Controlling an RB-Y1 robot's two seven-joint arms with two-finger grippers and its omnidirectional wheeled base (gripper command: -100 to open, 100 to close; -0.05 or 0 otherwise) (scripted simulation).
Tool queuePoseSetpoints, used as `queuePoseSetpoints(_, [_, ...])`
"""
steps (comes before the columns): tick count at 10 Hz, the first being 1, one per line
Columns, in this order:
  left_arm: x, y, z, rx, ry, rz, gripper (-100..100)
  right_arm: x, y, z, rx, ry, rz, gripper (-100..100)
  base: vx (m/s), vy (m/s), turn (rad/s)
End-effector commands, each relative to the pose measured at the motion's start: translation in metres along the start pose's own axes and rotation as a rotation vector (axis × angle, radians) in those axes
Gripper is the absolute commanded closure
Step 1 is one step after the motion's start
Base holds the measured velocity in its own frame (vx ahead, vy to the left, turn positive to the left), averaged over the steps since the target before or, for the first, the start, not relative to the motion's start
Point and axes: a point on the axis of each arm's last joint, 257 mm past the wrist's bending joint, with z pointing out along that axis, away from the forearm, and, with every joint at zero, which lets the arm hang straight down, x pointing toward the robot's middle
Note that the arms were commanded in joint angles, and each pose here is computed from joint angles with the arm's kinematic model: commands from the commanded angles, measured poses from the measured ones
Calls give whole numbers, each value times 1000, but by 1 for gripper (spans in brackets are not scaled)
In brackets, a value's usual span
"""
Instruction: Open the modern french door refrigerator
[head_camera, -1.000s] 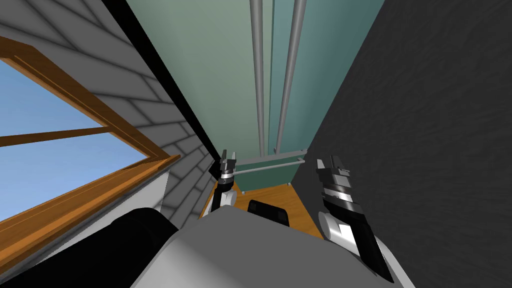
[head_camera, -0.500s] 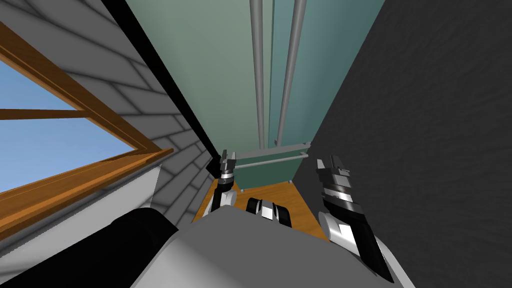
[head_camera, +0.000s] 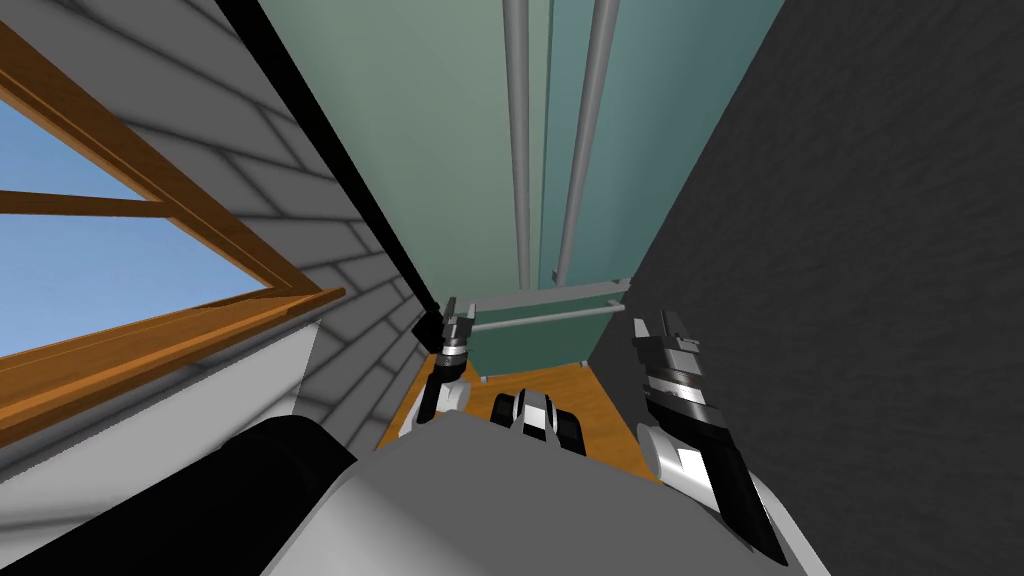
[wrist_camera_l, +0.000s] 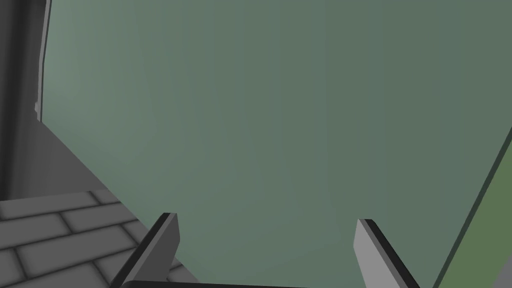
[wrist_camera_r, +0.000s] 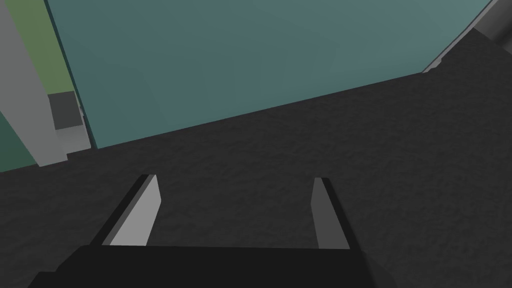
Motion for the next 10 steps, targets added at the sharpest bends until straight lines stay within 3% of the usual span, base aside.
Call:
queuePoseSetpoints(1, [7,10,3,-54,31,-27,-100,0,0,0,0,0,0,0,46,-32,112])
queuePoseSetpoints(6, [23,31,10,-165,62,-109,-100,0,0,0,0,0,0,0,51,-41,122])
queuePoseSetpoints(10, [30,42,11,-222,71,-147,-100,0,0,0,0,0,0,0,33,-32,74])
